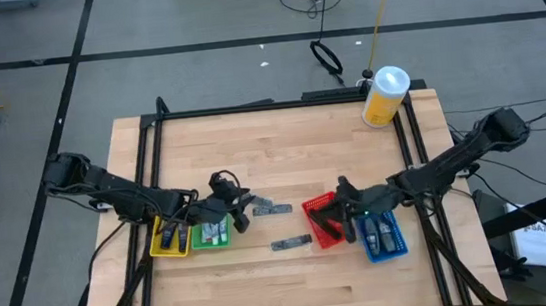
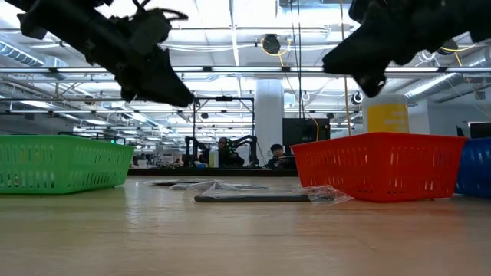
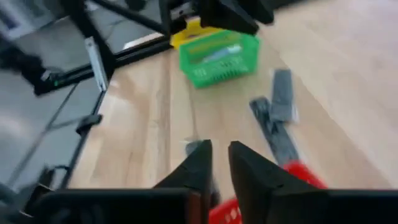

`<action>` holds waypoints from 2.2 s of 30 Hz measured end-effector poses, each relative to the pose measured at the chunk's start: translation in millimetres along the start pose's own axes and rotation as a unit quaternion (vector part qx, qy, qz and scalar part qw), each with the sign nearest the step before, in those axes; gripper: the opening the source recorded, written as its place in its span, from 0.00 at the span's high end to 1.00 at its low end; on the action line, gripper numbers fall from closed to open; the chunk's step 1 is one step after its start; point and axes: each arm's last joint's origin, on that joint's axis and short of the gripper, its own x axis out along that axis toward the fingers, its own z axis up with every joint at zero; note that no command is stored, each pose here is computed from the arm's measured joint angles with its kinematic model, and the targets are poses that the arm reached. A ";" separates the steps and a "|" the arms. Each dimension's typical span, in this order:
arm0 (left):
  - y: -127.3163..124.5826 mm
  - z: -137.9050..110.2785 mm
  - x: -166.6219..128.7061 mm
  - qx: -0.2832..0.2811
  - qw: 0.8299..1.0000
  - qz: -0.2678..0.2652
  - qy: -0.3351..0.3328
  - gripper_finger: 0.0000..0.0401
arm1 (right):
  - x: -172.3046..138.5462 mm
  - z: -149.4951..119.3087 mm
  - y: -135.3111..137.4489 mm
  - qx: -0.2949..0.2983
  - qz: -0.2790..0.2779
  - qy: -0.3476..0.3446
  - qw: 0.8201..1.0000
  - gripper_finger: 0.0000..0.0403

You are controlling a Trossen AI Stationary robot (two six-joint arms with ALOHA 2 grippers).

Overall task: Pick & Place Travel size toiletries
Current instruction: Put the black comb into the red bin

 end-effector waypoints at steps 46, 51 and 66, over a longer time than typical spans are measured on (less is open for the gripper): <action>-107.8 -48.0 34.2 0.109 0.975 -0.173 0.085 0.70 | 96.5 6.9 -22.0 -0.042 -0.268 0.274 0.923 0.63; -111.1 -44.3 36.3 0.124 0.975 -0.178 0.049 0.70 | 87.8 17.8 -1.8 -0.076 -0.241 0.225 0.941 0.63; -105.2 -65.4 59.2 0.249 0.956 -0.150 0.047 0.40 | 81.5 12.5 49.6 -0.186 -0.172 0.144 0.957 0.63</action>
